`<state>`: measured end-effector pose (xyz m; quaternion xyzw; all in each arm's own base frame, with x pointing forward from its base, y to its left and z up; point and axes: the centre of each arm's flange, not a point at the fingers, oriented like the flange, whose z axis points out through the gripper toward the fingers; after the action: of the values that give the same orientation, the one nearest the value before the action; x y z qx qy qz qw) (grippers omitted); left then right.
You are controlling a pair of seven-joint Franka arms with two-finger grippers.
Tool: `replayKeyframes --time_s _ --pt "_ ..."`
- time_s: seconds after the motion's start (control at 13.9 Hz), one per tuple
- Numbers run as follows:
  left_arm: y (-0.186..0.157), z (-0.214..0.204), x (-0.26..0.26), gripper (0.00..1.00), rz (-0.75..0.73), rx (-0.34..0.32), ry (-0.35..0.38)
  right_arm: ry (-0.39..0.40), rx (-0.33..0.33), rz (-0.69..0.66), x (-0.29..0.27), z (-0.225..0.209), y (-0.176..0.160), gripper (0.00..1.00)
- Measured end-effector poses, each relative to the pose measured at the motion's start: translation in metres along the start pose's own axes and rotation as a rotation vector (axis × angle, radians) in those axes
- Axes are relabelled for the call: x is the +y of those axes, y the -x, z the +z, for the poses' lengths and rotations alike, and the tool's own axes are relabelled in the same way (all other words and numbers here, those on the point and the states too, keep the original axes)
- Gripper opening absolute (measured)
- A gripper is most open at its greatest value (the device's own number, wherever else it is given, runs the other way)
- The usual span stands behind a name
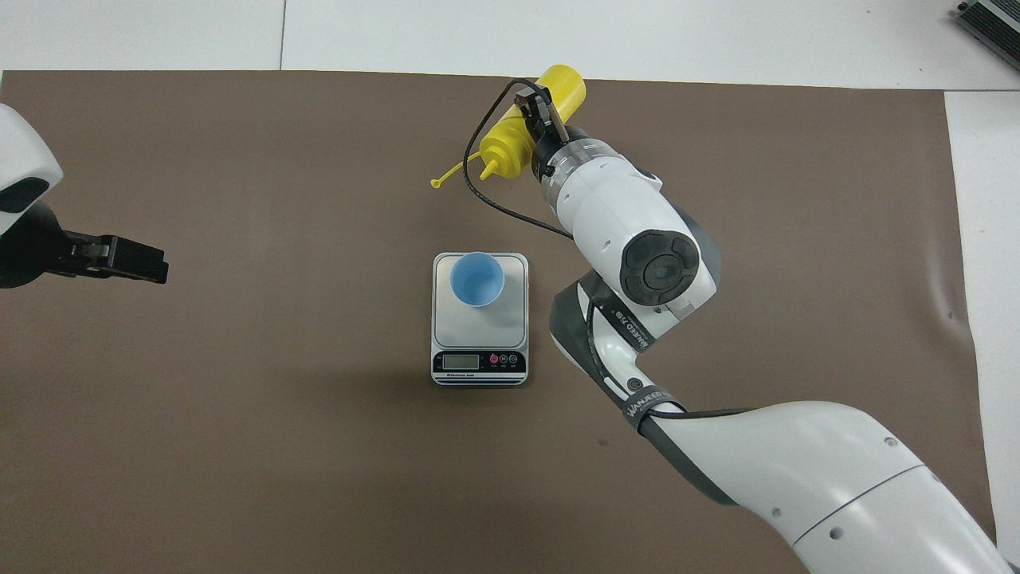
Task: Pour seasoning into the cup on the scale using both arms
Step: 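Carry the bottle over the cup and invert it, then hold the inverted bottle above the cup to pour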
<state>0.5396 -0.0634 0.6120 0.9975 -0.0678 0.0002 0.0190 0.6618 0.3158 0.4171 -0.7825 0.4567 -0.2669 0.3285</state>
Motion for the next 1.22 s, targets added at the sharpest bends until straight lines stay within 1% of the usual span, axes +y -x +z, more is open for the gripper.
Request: replayKeyframes --time_s 0.07,0.29,0.43,0.65,0.79,1.01,1.22 --pt "0.0 0.0 0.0 1.0 0.0 0.0 0.0 -0.021 -0.004 -0.047 0.006 0.001 0.002 0.56" --pt "0.001 -0.001 0.0 1.0 0.0 0.002 -0.001 -0.097 -0.042 -0.135 0.022 0.0 0.007 0.56" --pt "0.002 -0.001 0.0 1.0 0.0 0.002 -0.001 -0.12 -0.054 -0.189 0.031 0.0 0.008 0.56" --pt "0.002 -0.001 0.0 1.0 0.001 0.002 -0.001 -0.124 -0.065 -0.249 0.035 -0.001 0.019 0.56" --pt "0.002 -0.001 0.0 1.0 0.001 0.002 -0.001 -0.123 -0.066 -0.347 0.04 0.0 0.026 0.56" --pt "0.002 -0.001 0.0 1.0 0.001 0.001 -0.001 -0.111 -0.051 -0.512 0.054 0.002 0.027 0.56" --pt "0.002 0.0 0.0 1.0 0.001 0.001 -0.001 -0.092 -0.047 -0.55 0.058 0.005 0.035 0.56"
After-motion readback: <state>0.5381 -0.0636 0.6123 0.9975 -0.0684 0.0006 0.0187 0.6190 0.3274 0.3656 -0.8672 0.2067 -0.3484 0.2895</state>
